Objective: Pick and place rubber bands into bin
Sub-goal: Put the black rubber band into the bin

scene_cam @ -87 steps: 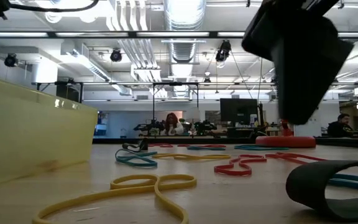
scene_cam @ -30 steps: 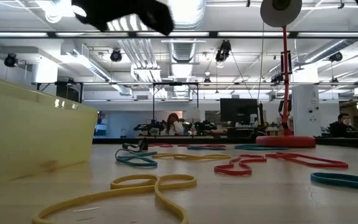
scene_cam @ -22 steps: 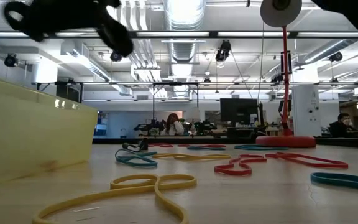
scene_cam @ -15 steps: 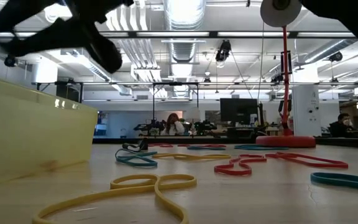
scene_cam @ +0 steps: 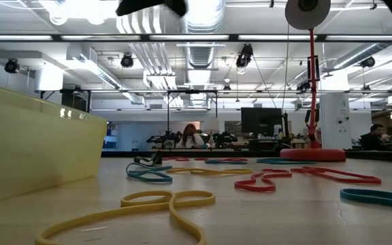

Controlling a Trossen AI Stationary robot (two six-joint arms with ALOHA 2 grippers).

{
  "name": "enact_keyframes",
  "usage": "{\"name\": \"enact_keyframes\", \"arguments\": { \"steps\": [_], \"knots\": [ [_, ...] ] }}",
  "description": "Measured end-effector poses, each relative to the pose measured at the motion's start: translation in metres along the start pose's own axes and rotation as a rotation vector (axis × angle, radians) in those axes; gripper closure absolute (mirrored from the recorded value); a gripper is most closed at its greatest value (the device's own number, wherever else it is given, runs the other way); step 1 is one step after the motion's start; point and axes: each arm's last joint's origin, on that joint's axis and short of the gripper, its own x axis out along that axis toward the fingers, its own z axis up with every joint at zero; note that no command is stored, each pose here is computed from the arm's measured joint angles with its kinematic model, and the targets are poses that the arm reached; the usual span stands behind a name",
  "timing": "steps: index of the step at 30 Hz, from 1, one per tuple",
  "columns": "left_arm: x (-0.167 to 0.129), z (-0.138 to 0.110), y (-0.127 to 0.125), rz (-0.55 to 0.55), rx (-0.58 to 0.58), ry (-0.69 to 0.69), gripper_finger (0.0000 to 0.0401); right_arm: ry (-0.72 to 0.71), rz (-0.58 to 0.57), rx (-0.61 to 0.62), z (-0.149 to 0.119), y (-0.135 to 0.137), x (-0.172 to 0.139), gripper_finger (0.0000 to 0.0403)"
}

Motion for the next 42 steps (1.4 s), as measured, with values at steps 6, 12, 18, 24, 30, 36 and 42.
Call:
{"name": "enact_keyframes", "arguments": {
  "steps": [6, 12, 18, 24, 30, 36, 42],
  "knots": [
    [0.005, -0.004, 0.022, 0.179, -0.033, 0.105, 0.0265, 0.028, -0.265, 0.037, -0.001, -0.021, -0.063, 0.0197],
    [0.01, 0.011, 0.054, 0.332, 0.019, 0.054, 0.0265, 0.239, -0.482, 0.111, -0.022, -0.043, -0.092, 0.0197],
    [0.054, 0.031, 0.094, 0.224, -0.012, -0.017, 0.0265, 0.304, -0.47, 0.119, -0.044, -0.039, -0.098, 0.0197],
    [0.108, 0.024, 0.142, 0.287, -0.07, 0.077, 0.0265, 0.368, -0.552, 0.147, -0.093, -0.032, -0.097, 0.0197],
    [0.152, 0.023, 0.162, 0.284, -0.052, 0.152, 0.0265, 0.424, -0.631, 0.208, -0.147, -0.021, -0.099, 0.0197],
    [0.172, 0.039, 0.173, 0.267, 0.006, 0.169, 0.0265, 0.441, -0.71, 0.23, -0.195, -0.013, -0.102, 0.0197],
    [0.167, 0.059, 0.189, 0.263, 0.251, 0.179, 0.0265, 0.426, -0.776, 0.212, -0.231, -0.013, -0.105, 0.0197]
  ]
}}
